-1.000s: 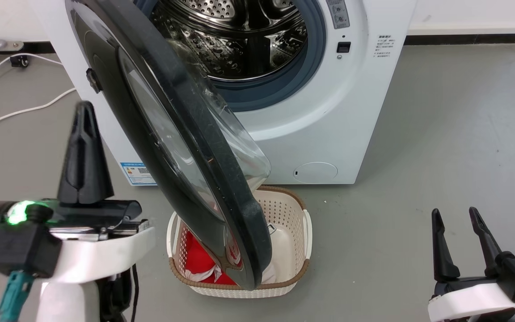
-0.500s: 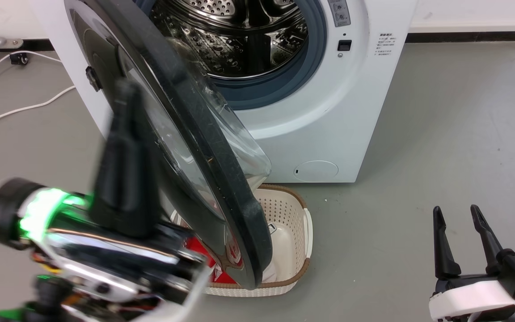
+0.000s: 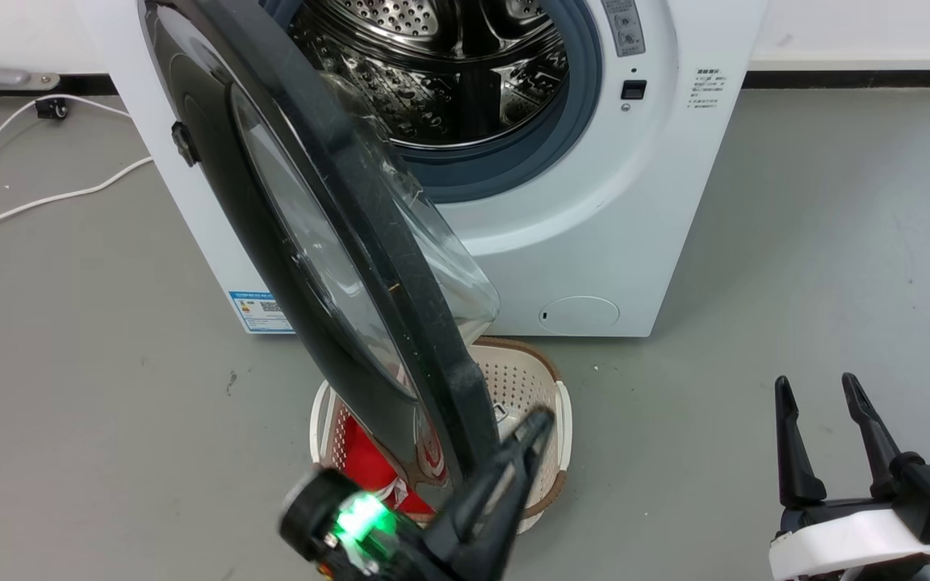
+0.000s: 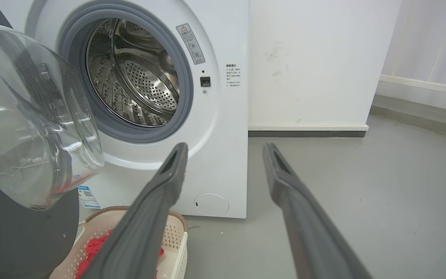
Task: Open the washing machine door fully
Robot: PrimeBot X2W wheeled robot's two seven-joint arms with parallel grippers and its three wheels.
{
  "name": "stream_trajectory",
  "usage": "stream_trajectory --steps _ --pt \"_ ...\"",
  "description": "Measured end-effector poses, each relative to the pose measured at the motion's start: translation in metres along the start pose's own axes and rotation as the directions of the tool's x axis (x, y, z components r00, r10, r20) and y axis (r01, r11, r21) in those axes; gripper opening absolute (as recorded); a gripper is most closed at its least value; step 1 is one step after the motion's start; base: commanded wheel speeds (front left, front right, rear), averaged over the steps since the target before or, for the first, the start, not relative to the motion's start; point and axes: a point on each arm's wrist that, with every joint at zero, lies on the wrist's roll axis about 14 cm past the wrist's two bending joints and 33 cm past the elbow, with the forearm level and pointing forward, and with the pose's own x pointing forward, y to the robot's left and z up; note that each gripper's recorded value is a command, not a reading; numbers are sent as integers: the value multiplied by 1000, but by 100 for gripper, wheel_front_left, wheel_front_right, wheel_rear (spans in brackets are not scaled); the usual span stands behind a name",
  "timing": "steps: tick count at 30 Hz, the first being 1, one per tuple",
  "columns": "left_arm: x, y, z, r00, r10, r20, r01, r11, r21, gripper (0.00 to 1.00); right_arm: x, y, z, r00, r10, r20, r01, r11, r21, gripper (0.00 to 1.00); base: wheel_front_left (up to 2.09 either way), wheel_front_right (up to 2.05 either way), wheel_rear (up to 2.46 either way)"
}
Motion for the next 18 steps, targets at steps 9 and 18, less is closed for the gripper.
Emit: stream_trajectory --steps 9,18 --pt "-27 -17 -64 975 -25 -220 -4 992 -129 0 1 1 -5 1000 3 -13 -3 1000 5 100 0 0 0" --pt "-13 23 -77 968 55 -246 -69 996 -49 0 3 0 -10 1000 -2 -29 3 1000 13 100 0 0 0"
